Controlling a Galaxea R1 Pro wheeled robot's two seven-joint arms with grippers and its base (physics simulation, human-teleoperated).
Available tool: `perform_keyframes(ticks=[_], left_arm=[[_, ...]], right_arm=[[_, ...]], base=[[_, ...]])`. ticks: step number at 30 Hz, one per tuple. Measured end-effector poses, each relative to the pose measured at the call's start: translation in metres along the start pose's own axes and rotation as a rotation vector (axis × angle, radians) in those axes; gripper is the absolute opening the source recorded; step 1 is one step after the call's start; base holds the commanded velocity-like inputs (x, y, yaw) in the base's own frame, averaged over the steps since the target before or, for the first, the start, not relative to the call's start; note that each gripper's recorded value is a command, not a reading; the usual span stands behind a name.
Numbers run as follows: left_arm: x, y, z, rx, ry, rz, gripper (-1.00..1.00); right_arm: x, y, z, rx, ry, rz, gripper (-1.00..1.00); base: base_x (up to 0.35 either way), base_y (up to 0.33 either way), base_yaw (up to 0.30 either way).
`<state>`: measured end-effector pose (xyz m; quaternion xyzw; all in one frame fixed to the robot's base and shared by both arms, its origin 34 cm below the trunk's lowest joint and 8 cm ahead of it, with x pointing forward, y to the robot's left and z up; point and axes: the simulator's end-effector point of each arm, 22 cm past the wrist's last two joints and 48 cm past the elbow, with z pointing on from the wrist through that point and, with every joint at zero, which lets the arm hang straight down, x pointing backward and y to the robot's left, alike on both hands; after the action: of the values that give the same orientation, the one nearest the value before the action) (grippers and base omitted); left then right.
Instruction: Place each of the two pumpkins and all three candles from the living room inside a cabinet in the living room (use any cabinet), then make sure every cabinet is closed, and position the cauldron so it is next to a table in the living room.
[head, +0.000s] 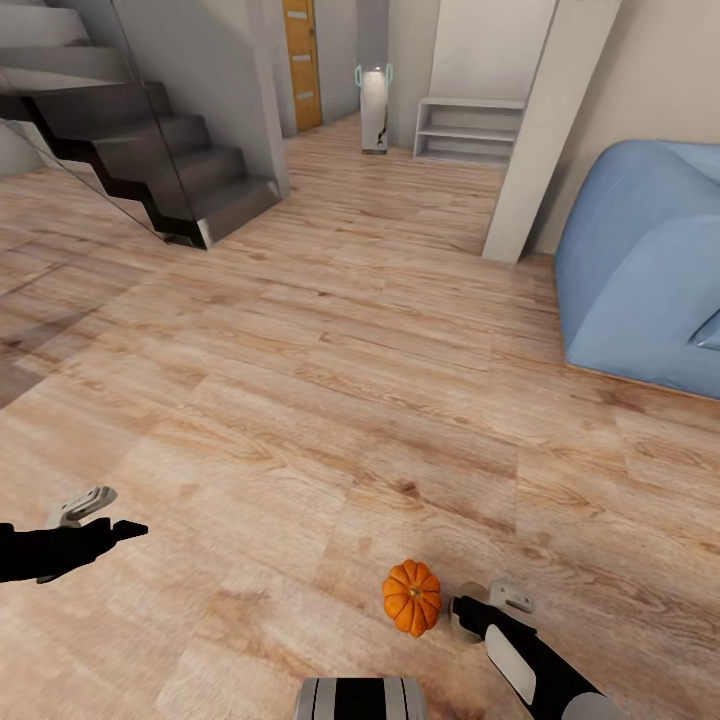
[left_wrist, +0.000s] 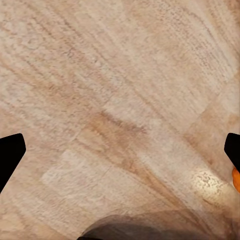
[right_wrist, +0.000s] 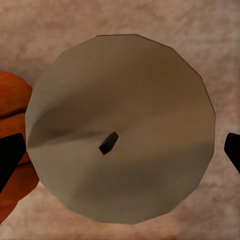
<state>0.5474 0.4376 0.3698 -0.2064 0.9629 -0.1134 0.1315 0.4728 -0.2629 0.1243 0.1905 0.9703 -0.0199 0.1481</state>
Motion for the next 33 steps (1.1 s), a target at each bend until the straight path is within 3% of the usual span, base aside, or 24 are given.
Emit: perform_keyframes(ticks=[3,4,33], left_arm=[[0.0001,0.0,0.0,0.0,0.001,0.0,1.0],[0.0001,0.0,0.0,0.0,0.0,0.0,1.0],[-0.0026,-0.0022,-0.0052,0.005,-0.011,0.002,1.0]], right_arm=[[0.0,0.0,0.0,0.0,0.0,0.0,1.0],[0.0001,0.0001,0.0,0.0,0.0,0.0,-1.0],[0.0034,-0.0077,-0.0017,0.016,0.007,-0.01,-1.0]], base=[[0.0,0.0,0.0],[0.0,0.0,0.0],[0.0,0.0,0.0]])
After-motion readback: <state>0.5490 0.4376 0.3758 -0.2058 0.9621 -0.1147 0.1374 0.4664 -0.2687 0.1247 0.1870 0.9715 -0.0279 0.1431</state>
